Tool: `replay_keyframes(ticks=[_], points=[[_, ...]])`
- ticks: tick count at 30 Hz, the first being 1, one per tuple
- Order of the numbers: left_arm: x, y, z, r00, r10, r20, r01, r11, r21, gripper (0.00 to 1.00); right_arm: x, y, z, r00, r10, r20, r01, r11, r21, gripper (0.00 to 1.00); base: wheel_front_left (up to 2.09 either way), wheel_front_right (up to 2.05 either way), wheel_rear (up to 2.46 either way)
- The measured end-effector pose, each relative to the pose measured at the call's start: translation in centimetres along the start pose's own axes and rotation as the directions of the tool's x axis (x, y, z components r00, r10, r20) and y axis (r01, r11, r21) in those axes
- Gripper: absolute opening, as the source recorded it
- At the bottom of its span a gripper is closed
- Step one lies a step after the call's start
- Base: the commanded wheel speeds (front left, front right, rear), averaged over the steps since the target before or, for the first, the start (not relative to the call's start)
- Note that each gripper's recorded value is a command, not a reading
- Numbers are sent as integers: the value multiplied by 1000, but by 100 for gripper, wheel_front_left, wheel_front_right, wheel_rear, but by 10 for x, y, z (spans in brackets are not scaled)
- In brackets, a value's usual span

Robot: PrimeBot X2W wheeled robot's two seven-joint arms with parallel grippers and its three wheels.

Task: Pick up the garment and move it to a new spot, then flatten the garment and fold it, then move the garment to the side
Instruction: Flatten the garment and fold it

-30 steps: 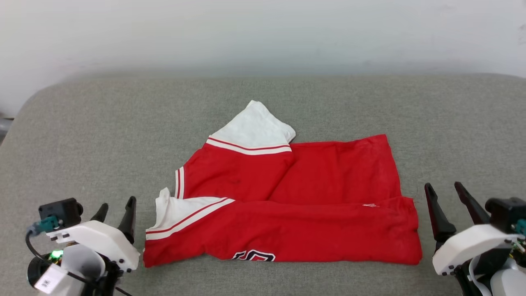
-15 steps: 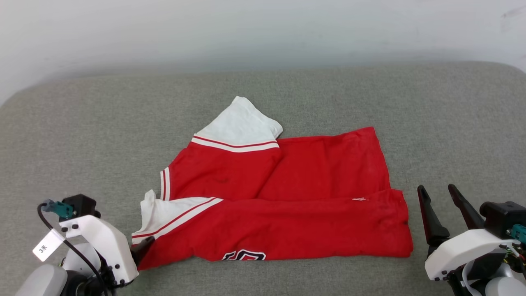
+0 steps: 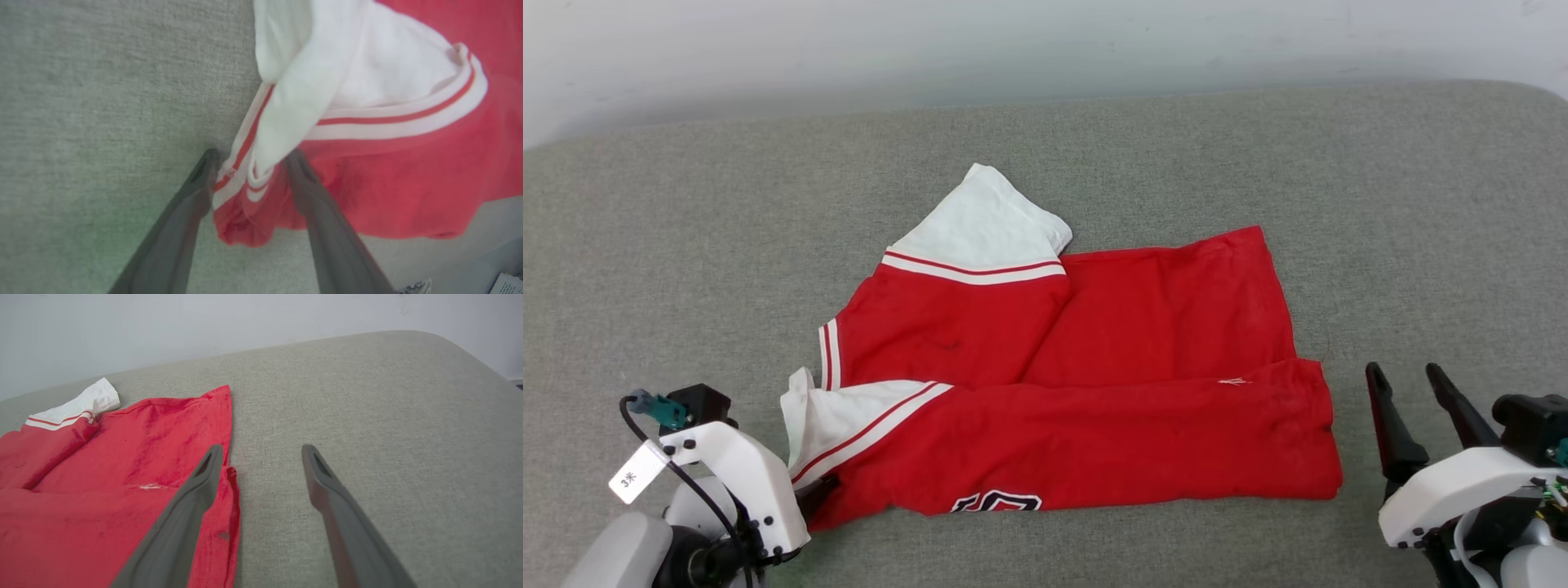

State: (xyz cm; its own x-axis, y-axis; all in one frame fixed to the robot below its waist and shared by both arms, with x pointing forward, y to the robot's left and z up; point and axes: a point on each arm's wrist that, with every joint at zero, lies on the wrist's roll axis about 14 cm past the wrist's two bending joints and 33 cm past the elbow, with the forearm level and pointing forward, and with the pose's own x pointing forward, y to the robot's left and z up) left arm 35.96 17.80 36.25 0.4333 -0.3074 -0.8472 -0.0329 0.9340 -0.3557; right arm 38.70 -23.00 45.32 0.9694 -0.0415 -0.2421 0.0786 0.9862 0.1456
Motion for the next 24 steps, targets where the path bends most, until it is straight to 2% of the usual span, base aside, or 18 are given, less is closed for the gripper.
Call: replay_keyframes(ticks=[4,9,13,19,24], points=[[3,-15,-5,998,-69,2,69,997,-31,0,1,-8,3,1000,-13,-8,12,1000,-5,100,0,0,0],[-4,-19,-2,996,-80,43,80,997,-11,0,-1,-14,11,1000,-15,-24,15,1000,-14,100,0,0,0],[-16,-19,11,990,-74,121,72,997,24,0,-5,-9,-1,989,20,-146,-24,999,-25,100,0,0,0],[-35,-18,29,974,-58,219,44,997,68,0,-14,11,-34,918,105,-383,-134,990,-49,100,0,0,0],[-38,-21,34,970,-62,236,43,995,85,0,-18,31,-67,830,166,-532,-219,975,-39,100,0,0,0]])
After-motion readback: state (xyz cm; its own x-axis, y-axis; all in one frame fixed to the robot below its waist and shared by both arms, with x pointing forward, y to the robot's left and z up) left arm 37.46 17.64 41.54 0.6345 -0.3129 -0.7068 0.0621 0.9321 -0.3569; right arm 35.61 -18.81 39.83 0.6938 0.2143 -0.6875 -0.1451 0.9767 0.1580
